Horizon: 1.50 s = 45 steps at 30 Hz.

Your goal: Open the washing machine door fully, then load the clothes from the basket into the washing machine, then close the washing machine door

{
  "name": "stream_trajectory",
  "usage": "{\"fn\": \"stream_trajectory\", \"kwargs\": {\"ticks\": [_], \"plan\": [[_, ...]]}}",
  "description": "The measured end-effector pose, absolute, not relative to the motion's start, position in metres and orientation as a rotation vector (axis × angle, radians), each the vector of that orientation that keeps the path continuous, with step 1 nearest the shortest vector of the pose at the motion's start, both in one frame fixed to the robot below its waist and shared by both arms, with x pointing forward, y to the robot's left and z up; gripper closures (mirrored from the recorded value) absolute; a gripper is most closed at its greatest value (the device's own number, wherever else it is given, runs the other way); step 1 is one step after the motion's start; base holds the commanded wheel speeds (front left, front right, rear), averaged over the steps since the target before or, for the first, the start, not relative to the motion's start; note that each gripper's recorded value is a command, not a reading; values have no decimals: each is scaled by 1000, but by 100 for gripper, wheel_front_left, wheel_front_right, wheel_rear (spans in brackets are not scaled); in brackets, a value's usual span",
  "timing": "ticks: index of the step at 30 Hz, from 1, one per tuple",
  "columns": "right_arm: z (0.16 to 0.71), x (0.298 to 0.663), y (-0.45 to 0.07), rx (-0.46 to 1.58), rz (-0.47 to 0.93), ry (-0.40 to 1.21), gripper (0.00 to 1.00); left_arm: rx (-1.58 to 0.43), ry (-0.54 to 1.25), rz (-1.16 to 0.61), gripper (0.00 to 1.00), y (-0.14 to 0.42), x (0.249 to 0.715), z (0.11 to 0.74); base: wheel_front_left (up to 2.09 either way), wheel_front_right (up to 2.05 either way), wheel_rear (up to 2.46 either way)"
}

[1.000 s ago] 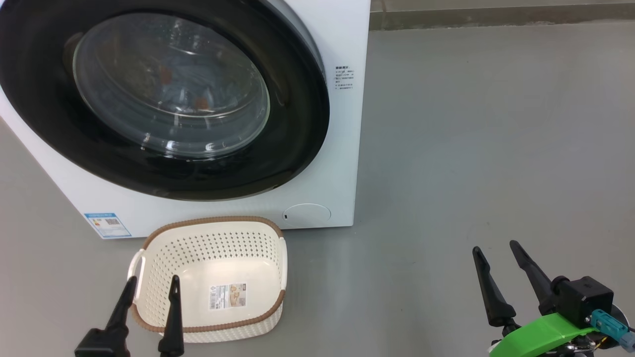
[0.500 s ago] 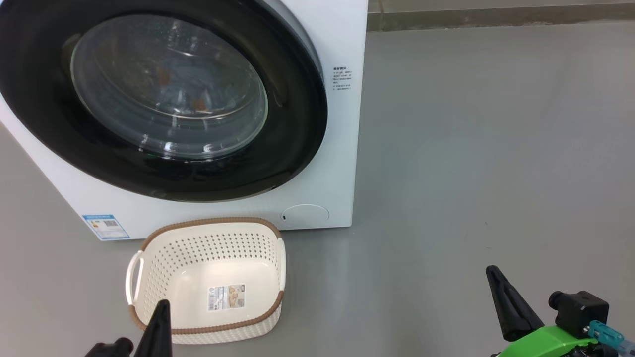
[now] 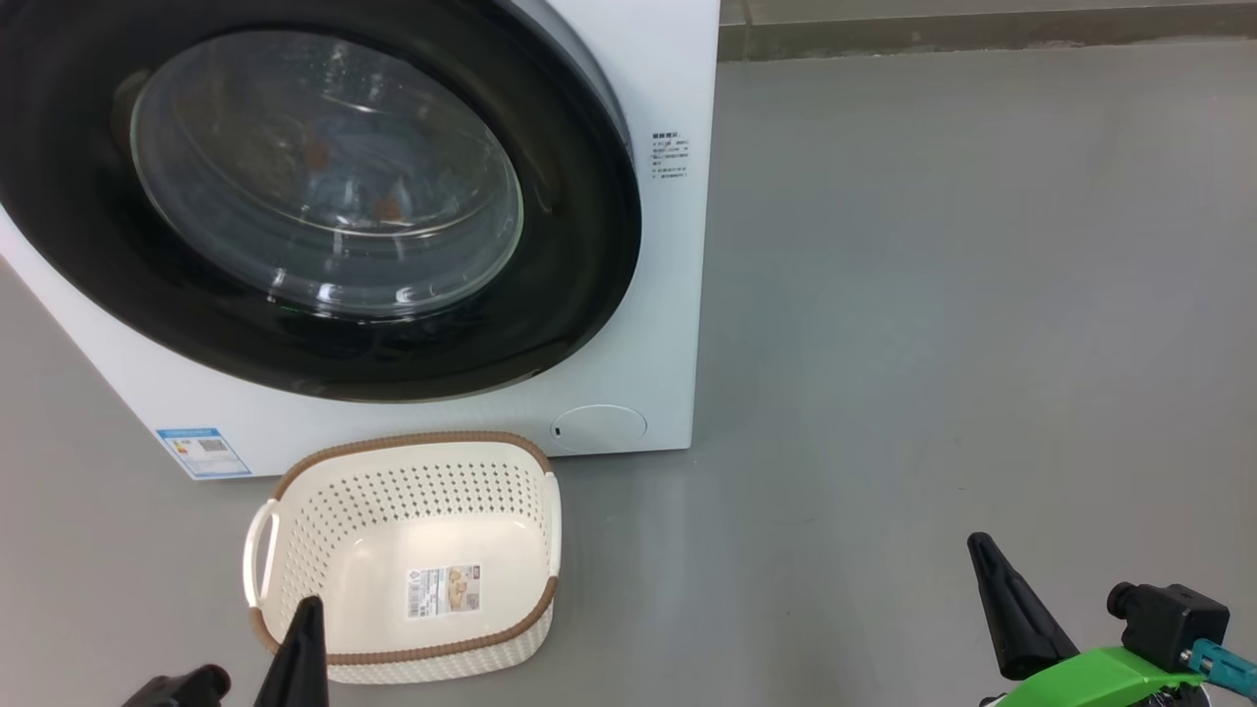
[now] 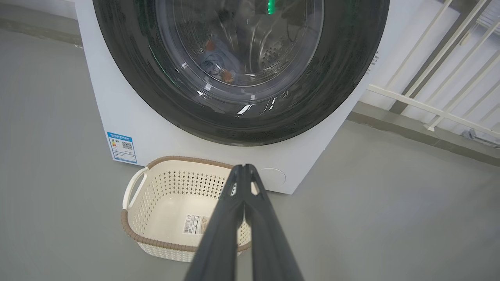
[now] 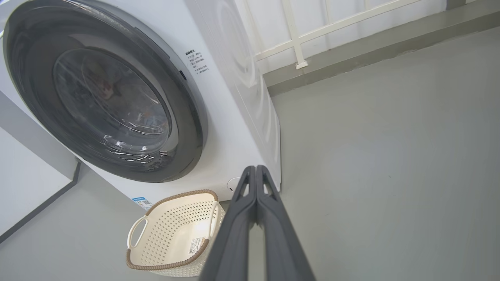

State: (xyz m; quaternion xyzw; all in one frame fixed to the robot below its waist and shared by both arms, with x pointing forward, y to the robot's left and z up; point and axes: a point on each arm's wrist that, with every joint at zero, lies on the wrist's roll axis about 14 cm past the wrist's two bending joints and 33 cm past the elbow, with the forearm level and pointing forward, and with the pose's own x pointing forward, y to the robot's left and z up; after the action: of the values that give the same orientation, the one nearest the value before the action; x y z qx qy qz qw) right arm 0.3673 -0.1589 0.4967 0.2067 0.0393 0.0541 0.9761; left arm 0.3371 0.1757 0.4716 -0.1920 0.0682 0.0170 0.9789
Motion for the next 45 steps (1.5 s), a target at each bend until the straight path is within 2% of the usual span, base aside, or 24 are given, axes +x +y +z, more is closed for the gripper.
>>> {"fn": "stream_trajectory", "kwargs": {"ticks": [45], "plan": [[488, 370, -178, 911, 24, 96, 100, -888, 184, 66, 100, 181, 351, 464, 0, 0, 0]]}}
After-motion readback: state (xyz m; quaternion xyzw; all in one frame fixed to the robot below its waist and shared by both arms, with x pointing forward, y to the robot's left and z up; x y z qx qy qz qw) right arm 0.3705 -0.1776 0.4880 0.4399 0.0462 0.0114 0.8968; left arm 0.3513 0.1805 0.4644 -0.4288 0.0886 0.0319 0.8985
